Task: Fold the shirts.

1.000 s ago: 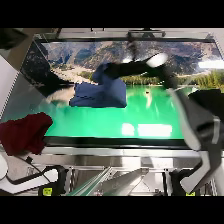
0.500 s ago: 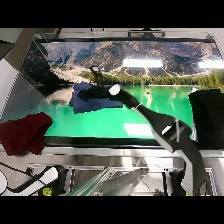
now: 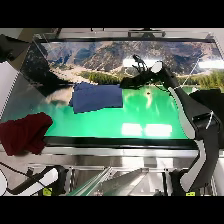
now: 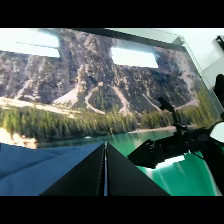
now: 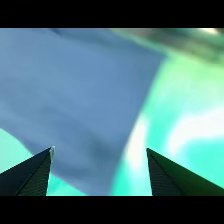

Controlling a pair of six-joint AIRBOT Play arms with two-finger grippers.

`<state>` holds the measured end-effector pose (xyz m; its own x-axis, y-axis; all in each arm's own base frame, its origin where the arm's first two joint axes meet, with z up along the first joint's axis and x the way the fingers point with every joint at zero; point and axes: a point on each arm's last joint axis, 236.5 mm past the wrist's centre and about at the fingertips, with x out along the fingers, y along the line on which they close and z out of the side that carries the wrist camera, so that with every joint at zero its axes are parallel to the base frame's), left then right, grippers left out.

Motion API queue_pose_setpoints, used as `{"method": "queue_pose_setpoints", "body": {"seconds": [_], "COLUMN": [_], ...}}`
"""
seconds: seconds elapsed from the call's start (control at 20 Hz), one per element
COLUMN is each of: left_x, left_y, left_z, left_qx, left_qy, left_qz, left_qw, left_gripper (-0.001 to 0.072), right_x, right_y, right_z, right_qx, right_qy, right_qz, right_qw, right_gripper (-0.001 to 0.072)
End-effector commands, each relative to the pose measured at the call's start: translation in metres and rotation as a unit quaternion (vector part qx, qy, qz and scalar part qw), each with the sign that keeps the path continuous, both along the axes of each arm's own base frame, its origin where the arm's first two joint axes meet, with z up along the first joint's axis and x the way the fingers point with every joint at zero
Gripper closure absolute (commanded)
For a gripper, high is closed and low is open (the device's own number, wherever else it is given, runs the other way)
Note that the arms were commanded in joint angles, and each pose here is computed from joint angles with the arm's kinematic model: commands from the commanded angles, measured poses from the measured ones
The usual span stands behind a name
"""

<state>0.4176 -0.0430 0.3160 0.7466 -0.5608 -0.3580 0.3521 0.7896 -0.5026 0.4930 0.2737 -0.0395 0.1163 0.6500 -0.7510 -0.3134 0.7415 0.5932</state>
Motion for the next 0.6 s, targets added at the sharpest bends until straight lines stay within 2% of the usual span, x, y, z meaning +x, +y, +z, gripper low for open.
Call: {"method": "queue_pose_setpoints", "body": {"seconds": [0.0,0.4,0.45,0.5,0.55], "left_x": [-0.001,-0.004,-0.004,-0.004,-0.004], "left_y": [-0.019,-0.024,-0.024,-0.024,-0.024], "left_z": [0.000,-0.002,-0.002,-0.002,-0.002], "left_qx": [0.009,0.017,0.017,0.017,0.017], "left_qy": [-0.008,-0.009,-0.009,-0.009,-0.009], "left_qz": [-0.027,-0.039,-0.039,-0.039,-0.039], "left_qw": [1.000,0.999,0.999,0.999,0.999], "left_gripper": [0.0689,0.0688,0.0689,0.0689,0.0689], "right_x": [-0.014,-0.004,-0.003,-0.004,-0.005], "right_y": [-0.009,0.053,0.061,0.066,0.070], "right_z": [-0.043,-0.054,-0.050,-0.047,-0.043], "right_qx": [-0.011,0.089,0.109,0.121,0.134], "right_qy": [0.070,0.052,0.052,0.051,0.054], "right_qz": [-0.001,-0.009,-0.010,-0.007,-0.006], "right_qw": [0.997,0.995,0.993,0.991,0.990], "right_gripper": [0.0057,0.0070,0.0174,0.0336,0.0463]}}
